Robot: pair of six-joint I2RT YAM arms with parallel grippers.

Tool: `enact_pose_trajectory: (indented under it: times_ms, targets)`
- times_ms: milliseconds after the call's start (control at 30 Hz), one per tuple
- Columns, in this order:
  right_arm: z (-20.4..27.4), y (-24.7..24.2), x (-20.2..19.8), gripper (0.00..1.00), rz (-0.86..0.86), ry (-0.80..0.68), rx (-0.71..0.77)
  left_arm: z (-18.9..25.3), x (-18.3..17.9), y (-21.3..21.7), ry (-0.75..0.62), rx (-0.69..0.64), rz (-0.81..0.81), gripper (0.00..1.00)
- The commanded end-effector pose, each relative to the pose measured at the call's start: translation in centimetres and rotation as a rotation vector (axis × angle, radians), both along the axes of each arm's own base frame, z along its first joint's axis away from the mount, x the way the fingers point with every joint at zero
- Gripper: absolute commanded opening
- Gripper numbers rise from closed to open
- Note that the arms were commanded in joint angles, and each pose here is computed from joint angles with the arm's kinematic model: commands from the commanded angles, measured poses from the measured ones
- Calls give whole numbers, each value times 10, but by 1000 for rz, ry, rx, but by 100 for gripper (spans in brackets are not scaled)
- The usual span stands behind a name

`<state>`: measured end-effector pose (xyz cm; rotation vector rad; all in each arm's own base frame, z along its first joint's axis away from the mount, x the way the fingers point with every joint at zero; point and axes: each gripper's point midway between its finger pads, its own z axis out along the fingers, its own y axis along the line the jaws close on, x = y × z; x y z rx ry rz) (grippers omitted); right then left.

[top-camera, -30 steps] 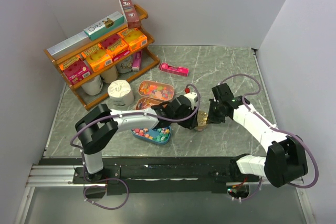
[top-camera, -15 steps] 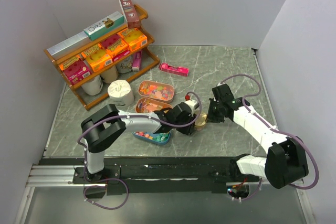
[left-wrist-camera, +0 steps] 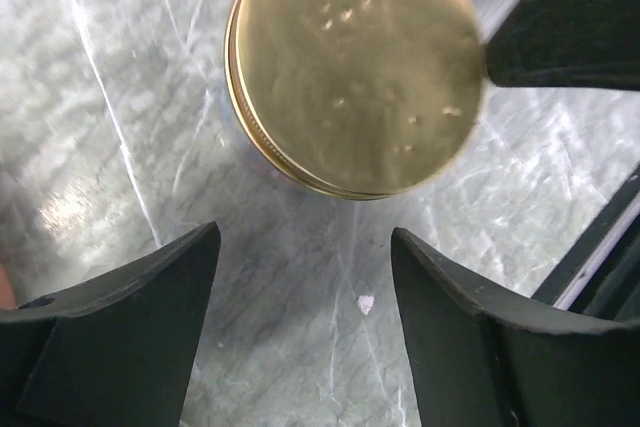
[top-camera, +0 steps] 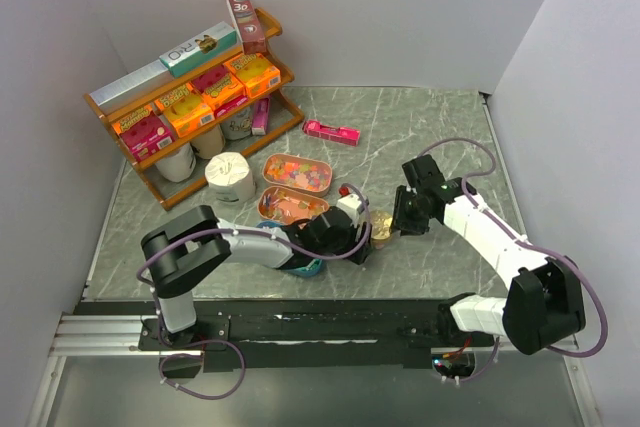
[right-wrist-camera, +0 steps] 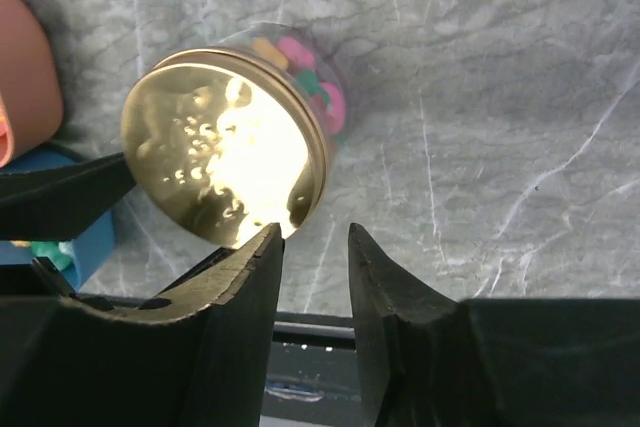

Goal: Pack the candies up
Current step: Screw the bottle lid onto the packing bottle.

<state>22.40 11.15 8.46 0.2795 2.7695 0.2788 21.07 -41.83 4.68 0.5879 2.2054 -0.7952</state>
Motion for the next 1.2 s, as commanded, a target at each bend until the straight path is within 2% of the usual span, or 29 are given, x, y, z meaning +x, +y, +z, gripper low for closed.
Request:
enact_pose_trajectory:
  times_ms: [0,133,267,467,600,933,1167]
  targets:
    - [15,7,10,41,48,-17,3,47,12,-13,-144,-165,7,74]
    - [10,7,7,39,60,21,-5,51,10,-13,-174,-202,-9,69]
    - [6,1,1,28,44,42,-29,75,9,-13,-183,-257,-1,70]
    - [-14,0,-14,27,38,97,-23,103,3,-8,-184,-322,-1,75]
    - [-17,-1,-15,26,29,89,-27,88,5,-11,-148,-282,6,75]
    - [14,6,1,24,36,-19,13,54,22,-21,-107,-204,53,60]
    - [9,10,5,23,46,-2,15,39,21,-24,-88,-186,42,52]
